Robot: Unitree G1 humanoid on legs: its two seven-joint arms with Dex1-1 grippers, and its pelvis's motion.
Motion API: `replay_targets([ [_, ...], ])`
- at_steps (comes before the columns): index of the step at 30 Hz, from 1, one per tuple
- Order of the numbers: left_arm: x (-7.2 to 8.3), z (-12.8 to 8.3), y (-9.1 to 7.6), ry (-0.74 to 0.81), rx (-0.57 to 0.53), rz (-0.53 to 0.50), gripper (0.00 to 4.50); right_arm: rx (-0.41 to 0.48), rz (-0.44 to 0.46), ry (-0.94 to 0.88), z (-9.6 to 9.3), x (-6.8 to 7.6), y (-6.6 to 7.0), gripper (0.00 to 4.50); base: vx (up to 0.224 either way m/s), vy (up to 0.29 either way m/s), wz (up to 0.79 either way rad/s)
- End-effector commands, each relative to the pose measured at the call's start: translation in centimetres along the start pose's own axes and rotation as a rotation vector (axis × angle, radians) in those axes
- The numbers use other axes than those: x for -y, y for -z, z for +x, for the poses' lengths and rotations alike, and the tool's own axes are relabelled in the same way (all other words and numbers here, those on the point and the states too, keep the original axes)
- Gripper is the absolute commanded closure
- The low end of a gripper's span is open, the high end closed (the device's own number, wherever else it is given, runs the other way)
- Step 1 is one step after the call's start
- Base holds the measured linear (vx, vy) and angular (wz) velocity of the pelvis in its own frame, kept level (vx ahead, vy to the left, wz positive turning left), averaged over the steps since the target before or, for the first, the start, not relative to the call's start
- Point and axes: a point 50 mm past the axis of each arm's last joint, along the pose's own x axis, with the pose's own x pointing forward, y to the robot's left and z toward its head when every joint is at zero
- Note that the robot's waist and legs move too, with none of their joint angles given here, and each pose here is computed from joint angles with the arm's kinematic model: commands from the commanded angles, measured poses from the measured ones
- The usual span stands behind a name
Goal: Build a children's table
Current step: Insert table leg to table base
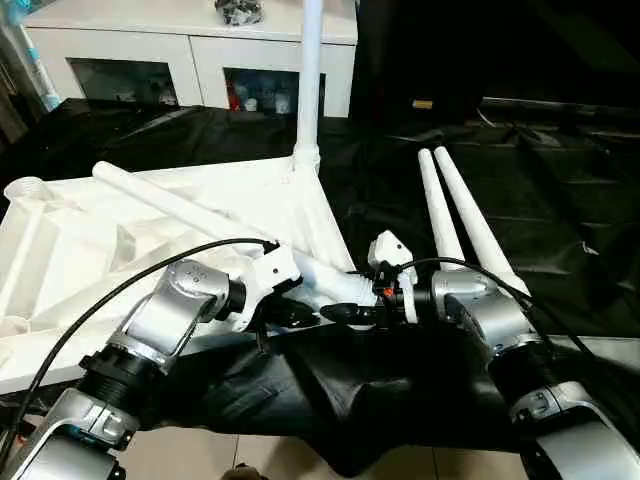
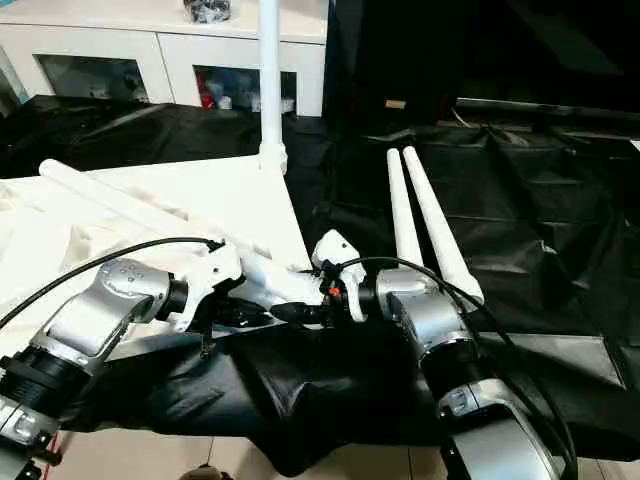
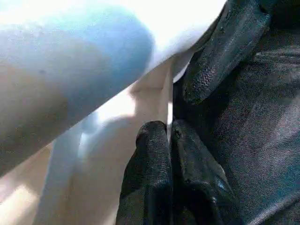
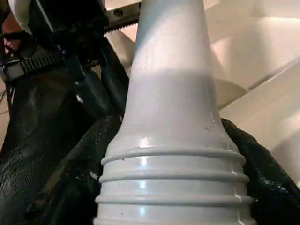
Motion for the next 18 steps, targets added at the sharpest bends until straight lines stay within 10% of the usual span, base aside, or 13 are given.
replay_targets([
  [1,-0.4,-0.3,-1.0,-0.067,0.087,0.011,4.50,0.020,0.027,0.008,0.2,-0.2,0.2,1.74,0.000,0.000,0.00],
  [18,2.2,-4.0,-1.7,-0.033,0.428,-0.271,2.84,0.297,0.151,0.119,-0.2,0.4,-2.6,1.75,0.000,0.000,0.00],
])
